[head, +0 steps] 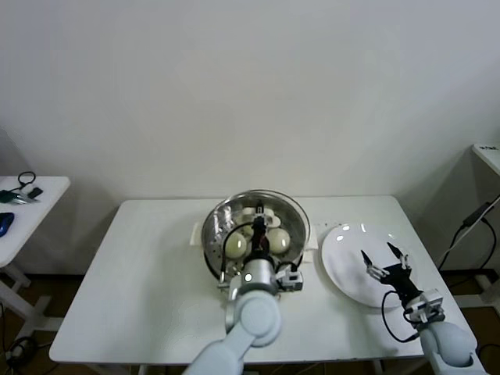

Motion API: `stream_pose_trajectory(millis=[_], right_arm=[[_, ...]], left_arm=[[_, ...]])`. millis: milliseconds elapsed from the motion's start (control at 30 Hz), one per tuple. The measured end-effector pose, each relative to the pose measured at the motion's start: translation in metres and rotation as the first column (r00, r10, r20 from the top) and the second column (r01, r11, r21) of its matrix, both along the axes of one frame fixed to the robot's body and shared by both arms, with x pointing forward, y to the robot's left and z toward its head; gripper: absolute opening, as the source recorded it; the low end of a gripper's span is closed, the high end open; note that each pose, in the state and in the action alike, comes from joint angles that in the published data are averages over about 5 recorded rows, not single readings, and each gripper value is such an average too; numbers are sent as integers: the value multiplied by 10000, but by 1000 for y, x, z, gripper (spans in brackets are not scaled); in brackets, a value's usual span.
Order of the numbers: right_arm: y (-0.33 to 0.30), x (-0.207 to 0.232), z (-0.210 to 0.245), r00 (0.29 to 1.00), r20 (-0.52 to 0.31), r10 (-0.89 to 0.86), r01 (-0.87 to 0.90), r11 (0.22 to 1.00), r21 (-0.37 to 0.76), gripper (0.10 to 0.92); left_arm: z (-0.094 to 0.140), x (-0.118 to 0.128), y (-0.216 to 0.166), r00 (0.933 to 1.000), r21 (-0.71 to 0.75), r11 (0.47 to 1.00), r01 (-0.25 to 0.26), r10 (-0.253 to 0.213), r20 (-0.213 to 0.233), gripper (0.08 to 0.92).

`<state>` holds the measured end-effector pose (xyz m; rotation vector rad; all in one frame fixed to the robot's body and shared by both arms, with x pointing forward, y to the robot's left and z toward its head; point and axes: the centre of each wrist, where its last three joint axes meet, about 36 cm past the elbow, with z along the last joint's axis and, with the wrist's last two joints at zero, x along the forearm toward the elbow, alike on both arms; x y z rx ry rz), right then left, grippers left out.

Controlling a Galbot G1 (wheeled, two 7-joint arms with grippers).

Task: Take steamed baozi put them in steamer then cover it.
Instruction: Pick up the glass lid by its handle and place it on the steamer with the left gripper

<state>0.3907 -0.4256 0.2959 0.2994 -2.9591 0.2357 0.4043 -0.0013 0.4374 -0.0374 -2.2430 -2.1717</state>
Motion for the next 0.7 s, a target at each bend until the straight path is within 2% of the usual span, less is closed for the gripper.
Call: stream_pose_trajectory(millis=[433, 700], right_arm=[[0, 1, 0, 10000, 26, 23, -23, 10000, -3, 823], [0, 0, -1, 10000, 28, 7, -7, 10000, 4, 823]], left_arm=[[-9, 2, 3, 9996, 138, 9997, -195, 197, -198, 158], [-14, 4, 3, 9996, 205, 9995, -224, 227, -140, 158]])
